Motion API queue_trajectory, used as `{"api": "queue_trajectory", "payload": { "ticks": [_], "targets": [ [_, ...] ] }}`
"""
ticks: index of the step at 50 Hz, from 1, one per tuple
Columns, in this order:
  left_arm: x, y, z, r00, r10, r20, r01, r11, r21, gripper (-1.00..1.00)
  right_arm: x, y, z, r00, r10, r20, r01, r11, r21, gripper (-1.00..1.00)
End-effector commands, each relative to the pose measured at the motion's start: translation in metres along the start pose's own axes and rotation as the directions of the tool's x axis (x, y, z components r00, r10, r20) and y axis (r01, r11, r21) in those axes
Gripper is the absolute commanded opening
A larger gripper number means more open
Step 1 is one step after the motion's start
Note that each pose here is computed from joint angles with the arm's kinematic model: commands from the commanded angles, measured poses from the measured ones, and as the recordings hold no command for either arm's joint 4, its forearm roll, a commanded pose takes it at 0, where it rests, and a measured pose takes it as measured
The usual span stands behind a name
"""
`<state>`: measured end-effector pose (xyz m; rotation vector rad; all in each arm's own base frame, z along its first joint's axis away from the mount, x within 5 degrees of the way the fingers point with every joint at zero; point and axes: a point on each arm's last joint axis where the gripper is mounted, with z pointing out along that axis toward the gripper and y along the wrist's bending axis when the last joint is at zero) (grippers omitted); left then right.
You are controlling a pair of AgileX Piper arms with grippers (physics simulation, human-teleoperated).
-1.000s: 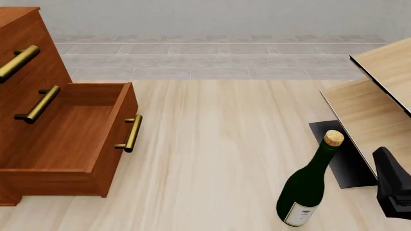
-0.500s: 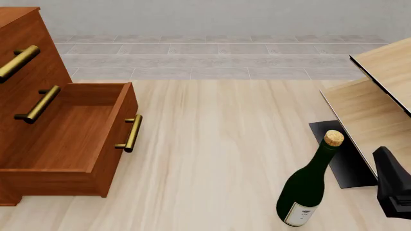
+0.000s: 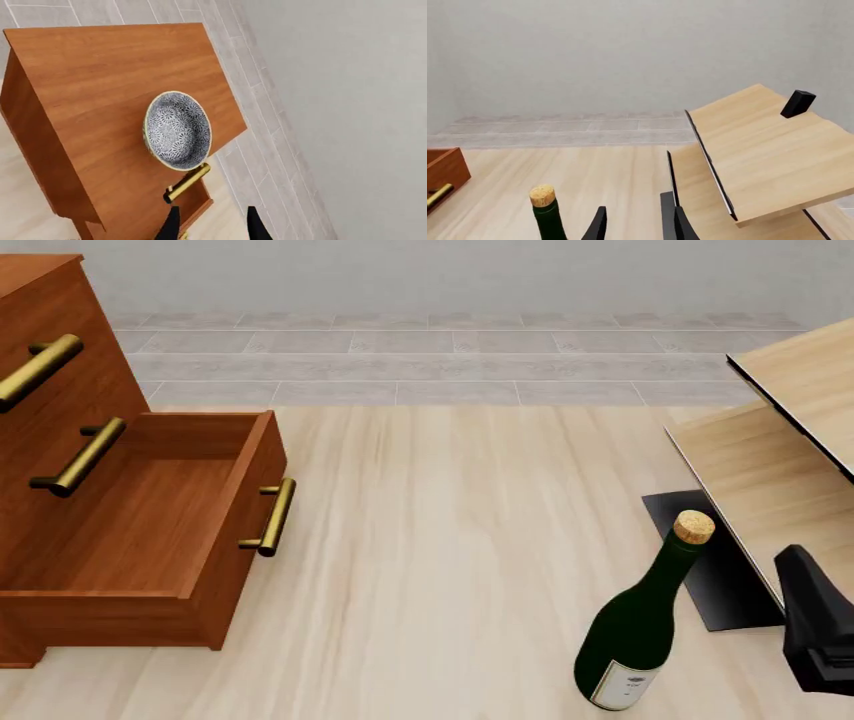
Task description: Put the bowl on top of the cabinet.
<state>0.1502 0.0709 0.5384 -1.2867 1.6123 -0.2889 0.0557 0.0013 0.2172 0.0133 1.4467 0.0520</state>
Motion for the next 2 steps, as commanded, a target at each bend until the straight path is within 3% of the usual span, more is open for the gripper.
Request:
{"api": "queue_trajectory", "payload": {
  "ticks": [1,2],
  "targets": [
    [0.0061,-0.0025,-0.0204,1.000,-0.012,-0.003,0.012,0.998,0.061,1.00,0.0002,0.0000,0.0000,1.000,-0.003,-0.002,0.003,1.000,0.000,1.00],
    [0.0059,-0.0020,-0.0213,1.000,-0.014,0.001,0.014,0.998,0.061,1.00,0.0002,0.0000,0.0000,1.000,-0.004,-0.002,0.004,1.000,0.000,1.00]
  ]
}}
